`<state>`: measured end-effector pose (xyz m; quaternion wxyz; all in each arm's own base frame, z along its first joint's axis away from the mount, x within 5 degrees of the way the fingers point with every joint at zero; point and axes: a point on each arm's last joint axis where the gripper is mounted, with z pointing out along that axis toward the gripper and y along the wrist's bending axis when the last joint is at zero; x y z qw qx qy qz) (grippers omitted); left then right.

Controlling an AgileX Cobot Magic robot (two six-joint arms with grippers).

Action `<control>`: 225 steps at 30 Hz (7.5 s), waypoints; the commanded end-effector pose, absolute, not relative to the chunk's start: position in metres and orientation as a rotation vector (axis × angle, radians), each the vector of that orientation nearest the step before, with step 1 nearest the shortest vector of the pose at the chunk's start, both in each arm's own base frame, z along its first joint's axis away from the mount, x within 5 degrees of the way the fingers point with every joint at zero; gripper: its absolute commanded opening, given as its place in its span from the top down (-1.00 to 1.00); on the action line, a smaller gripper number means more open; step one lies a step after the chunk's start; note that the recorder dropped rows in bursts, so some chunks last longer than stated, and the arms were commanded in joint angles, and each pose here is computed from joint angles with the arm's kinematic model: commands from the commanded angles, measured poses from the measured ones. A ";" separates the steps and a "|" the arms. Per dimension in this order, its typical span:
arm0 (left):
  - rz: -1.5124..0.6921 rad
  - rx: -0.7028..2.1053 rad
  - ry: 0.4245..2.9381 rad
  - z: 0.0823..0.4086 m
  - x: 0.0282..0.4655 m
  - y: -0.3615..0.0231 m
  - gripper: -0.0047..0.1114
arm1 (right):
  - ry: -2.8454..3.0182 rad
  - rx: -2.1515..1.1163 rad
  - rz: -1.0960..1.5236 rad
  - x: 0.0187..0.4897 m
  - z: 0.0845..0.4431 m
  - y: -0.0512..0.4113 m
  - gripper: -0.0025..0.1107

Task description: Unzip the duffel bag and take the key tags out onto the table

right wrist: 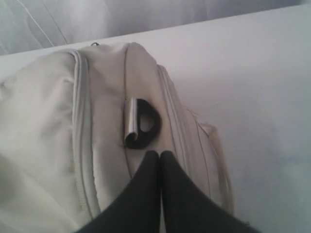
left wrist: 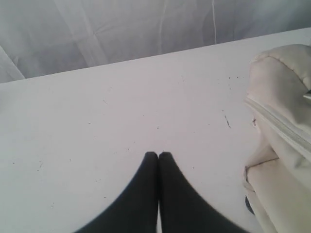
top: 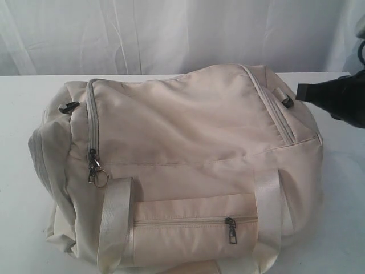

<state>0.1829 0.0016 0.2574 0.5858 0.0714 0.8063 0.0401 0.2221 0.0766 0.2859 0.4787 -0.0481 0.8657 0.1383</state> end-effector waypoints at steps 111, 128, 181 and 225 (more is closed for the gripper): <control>-0.197 0.107 1.980 0.259 0.239 -0.011 0.92 | 2.353 -0.233 0.366 0.281 0.282 0.114 0.16; -0.255 0.266 1.939 0.262 0.237 -0.021 0.17 | 2.477 -0.651 0.273 0.231 0.319 0.100 -0.24; -0.572 0.368 2.053 0.251 0.200 -0.050 0.92 | 2.667 -0.604 0.408 0.252 0.276 0.117 0.96; -0.177 0.059 2.022 0.255 0.195 0.009 0.92 | 2.425 -0.627 0.333 0.261 0.312 0.116 -0.13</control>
